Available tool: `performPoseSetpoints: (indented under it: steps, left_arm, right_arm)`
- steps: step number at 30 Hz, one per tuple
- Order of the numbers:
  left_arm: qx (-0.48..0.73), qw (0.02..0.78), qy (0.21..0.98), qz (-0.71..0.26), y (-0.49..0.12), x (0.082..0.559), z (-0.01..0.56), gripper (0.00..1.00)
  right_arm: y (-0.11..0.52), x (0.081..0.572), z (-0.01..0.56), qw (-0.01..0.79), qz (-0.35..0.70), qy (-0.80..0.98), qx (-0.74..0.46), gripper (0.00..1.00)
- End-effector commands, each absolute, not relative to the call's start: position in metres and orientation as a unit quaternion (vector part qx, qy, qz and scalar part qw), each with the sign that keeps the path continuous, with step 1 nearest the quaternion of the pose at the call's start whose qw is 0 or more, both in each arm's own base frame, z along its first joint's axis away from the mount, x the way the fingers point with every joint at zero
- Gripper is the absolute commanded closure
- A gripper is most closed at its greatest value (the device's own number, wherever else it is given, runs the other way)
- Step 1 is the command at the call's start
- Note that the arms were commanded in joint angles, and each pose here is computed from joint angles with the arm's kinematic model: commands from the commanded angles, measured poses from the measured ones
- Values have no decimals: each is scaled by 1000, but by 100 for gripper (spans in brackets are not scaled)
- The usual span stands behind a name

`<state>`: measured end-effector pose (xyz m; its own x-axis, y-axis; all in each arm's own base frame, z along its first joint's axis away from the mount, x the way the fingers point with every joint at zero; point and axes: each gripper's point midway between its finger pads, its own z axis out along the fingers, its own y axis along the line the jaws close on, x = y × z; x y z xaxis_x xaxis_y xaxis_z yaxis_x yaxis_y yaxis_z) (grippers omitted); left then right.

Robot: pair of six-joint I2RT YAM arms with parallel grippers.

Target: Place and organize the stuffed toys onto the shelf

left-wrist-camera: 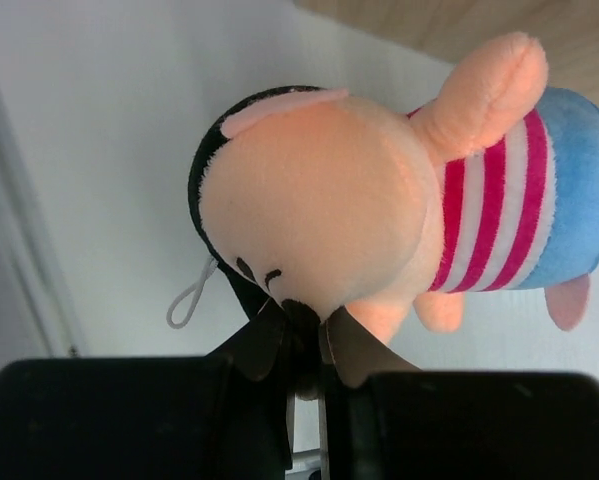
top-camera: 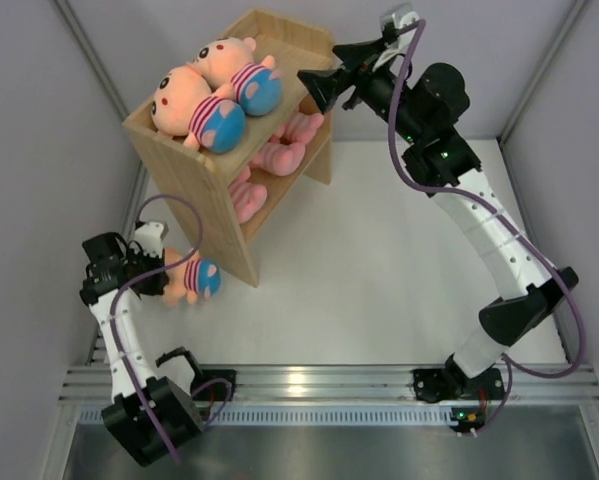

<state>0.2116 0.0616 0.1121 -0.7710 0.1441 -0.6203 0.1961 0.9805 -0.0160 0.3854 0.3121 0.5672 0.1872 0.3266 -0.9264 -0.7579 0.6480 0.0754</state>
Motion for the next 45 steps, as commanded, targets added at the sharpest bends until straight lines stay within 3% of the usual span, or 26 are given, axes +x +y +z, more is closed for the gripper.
performPoseSetpoints:
  steps: [1,6,11,19,22,27,33,35,40,45]
  left_arm:
    - [110,411,905,-24,52,221,181,100]
    - [119,447,886,-10,37,204,231,100]
    - [146,520,841,18,13,178,306,100]
    - [175,597,782,49,-26,128,393,100]
    - [164,615,767,81,-27,114,413,100]
    - [157,639,746,103,-30,103,438,100]
    - [157,648,738,107,-32,101,448,100]
    - [147,643,743,115,-25,104,449,100]
    - [115,625,765,102,-12,117,449,100]
    - [126,623,768,76,-18,124,450,100]
  right_arm:
    - [295,344,596,776,330,462,-276,9]
    - [290,304,594,772,311,418,-363,9]
    - [313,235,550,693,390,351,-495,17]
    - [374,168,483,644,409,313,-566,18]
    - [373,151,492,658,409,303,-555,16]
    - [390,137,504,605,538,351,-470,22]
    - [420,116,483,559,573,360,-480,26]
    - [412,106,477,595,528,297,-529,26]
    - [394,101,482,727,327,125,-590,15]
    - [408,97,465,730,221,51,-644,14]
